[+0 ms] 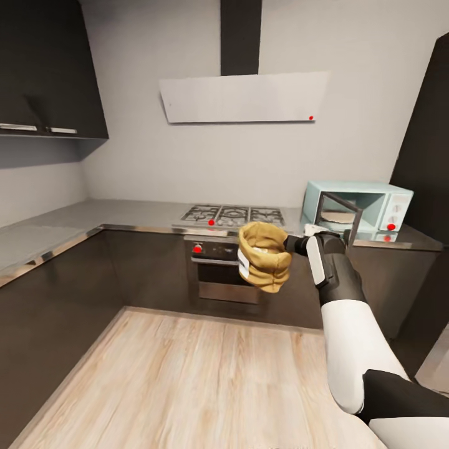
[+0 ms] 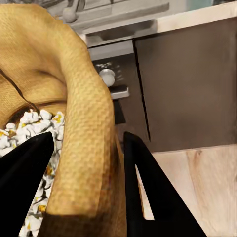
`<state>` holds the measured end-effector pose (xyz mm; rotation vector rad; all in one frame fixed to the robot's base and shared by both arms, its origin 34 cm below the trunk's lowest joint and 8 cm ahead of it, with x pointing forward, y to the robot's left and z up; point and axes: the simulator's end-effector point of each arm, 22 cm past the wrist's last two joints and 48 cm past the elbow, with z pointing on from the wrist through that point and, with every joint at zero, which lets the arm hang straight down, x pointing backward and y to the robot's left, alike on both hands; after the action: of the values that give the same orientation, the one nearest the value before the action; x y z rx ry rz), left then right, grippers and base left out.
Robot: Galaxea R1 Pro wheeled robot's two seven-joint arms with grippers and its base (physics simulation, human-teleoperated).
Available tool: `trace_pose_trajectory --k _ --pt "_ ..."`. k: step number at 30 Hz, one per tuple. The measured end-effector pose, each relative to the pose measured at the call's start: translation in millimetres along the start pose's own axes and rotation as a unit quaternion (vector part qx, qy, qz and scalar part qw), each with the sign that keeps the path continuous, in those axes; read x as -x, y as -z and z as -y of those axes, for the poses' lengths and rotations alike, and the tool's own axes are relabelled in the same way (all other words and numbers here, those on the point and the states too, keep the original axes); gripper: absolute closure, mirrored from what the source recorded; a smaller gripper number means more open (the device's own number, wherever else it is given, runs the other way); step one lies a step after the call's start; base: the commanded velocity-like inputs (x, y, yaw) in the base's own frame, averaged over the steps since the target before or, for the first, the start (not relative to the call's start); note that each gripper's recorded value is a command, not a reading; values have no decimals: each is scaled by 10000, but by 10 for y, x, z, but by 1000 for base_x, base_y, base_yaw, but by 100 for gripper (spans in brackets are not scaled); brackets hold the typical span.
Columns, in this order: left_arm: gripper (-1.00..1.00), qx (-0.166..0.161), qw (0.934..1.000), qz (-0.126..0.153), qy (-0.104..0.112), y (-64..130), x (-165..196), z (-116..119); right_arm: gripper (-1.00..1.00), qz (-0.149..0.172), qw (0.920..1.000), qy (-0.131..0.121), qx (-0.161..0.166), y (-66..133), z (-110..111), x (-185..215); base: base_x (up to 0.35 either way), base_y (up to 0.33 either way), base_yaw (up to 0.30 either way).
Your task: In the kitchen, take the popcorn bag from the countertop, put it into the microwave, and heat it until the popcorn is cooked so the cooked popcorn ends up inside the bag.
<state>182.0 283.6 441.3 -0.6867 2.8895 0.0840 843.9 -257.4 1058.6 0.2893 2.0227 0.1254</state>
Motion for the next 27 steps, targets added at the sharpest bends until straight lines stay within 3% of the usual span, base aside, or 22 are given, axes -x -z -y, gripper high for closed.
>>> trace_pose_trajectory --k 6,27 --pt "-100 -1 10000 -4 -5 -1 -1 3 100 -30 10000 5 -4 -4 4 -14 -90 0 -294" --pt "-100 0 10000 -4 -6 -2 0 1 100 -50 10000 8 -4 -7 4 -23 -327 -17 -294"
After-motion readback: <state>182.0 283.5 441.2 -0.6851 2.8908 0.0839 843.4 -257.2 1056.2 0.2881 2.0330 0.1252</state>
